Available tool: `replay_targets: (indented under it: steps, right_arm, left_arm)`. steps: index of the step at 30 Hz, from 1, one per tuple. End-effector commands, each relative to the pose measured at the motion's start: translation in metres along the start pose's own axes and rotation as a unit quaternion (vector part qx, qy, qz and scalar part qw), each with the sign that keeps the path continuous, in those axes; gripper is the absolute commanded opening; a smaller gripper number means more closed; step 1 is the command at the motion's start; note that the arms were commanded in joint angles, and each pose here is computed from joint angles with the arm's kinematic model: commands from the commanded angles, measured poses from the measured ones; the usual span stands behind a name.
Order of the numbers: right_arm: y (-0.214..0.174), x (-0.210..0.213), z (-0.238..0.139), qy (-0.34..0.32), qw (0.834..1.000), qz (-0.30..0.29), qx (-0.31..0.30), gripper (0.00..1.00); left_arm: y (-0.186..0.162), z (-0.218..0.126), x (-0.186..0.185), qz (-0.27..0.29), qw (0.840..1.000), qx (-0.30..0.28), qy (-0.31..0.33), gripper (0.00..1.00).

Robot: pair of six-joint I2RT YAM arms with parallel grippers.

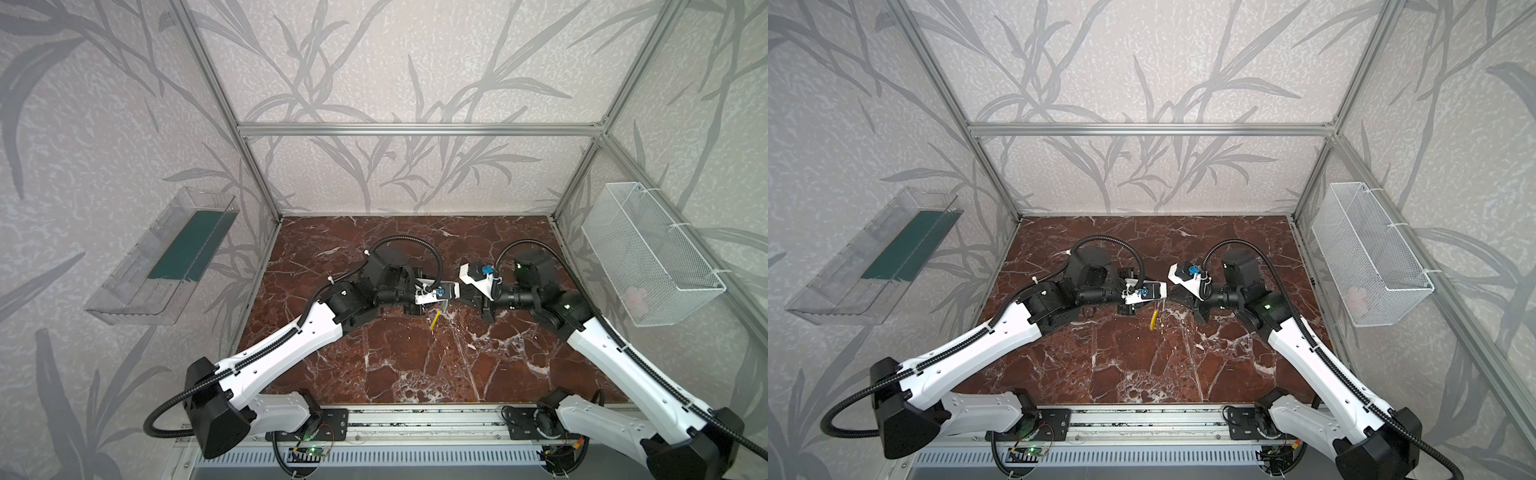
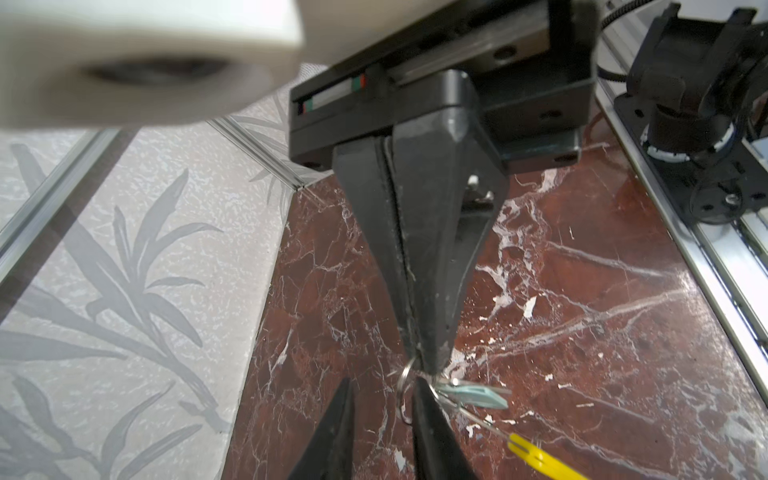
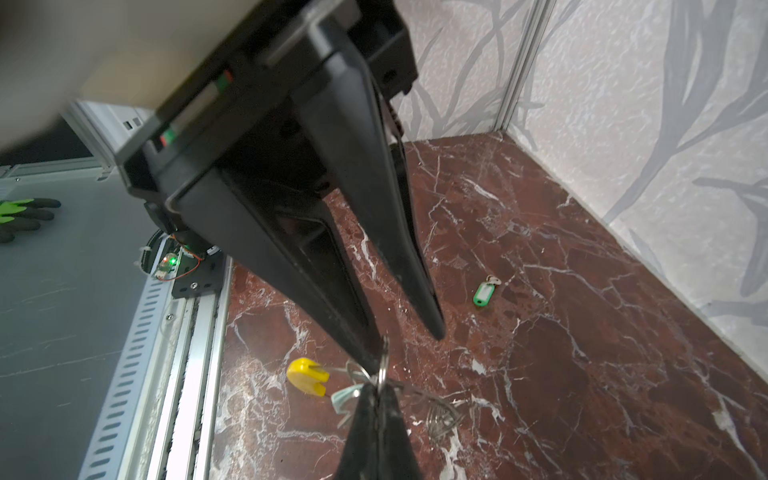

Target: Put the keys on the keyring

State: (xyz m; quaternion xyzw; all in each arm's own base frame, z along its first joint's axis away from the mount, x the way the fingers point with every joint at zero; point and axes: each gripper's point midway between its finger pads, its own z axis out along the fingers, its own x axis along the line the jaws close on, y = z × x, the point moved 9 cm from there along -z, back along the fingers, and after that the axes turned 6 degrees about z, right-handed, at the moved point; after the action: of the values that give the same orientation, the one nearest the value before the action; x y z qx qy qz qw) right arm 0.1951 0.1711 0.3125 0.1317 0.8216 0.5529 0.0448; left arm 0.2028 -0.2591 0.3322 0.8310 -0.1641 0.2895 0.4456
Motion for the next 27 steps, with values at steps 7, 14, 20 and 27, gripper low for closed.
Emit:
replay_targets:
  steps: [7,14,20,27]
  right_arm:
    - [0.008,0.008,-0.004,0.004,1.0,-0.03,-0.005,0.0]
    - [0.01,0.007,-0.003,-0.001,0.999,-0.047,-0.025,0.0]
    - [0.006,0.001,-0.01,-0.087,0.991,-0.079,-0.058,0.18]
    - [-0.02,-0.01,-0.026,-0.182,0.98,-0.022,-0.072,0.49]
  left_arm:
    - [0.001,0.005,-0.008,0.05,0.997,0.046,-0.03,0.22]
    - [0.006,0.011,-0.012,0.048,0.997,0.028,-0.05,0.05]
    - [0.005,0.015,-0.013,0.031,0.998,0.028,-0.048,0.0]
    - [0.009,0.013,0.001,-0.024,0.999,0.001,0.026,0.0]
